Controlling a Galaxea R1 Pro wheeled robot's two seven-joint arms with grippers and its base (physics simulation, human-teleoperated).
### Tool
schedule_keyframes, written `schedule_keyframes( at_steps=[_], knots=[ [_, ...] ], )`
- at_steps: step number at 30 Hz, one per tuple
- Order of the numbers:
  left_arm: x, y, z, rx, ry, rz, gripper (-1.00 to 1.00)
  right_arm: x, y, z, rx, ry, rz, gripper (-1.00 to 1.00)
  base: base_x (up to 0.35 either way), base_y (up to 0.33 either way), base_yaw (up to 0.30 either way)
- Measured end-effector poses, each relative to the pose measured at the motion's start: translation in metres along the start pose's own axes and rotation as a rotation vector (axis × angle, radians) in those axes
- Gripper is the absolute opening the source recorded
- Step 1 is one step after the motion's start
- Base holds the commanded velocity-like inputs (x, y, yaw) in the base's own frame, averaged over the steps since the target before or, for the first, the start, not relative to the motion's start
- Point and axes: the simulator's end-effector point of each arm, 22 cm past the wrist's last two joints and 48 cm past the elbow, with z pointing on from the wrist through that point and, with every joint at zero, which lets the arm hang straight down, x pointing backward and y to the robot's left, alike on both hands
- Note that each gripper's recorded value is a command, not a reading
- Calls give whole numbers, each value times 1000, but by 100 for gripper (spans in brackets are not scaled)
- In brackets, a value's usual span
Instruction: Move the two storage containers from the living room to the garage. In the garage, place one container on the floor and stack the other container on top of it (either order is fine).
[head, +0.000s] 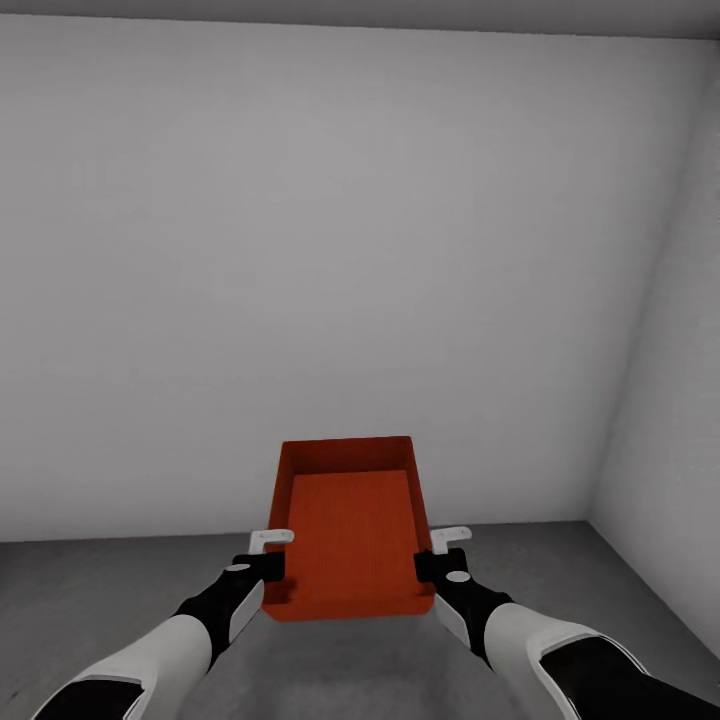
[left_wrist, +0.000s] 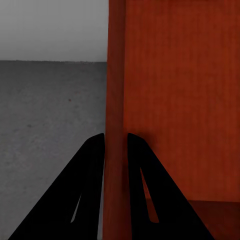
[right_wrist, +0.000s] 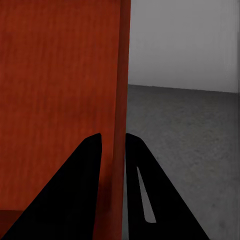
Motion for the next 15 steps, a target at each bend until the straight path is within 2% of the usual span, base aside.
schedule_keyframes(
  at_steps=[10,15],
  knots=[
    [0,0,0,0,0,1,-100,0,0,0,0,0,0,-100,7,2,-5],
    [0,0,0,1,0,0,-100,0,0,0,0,0,0,-100,0,0,152]
  ],
)
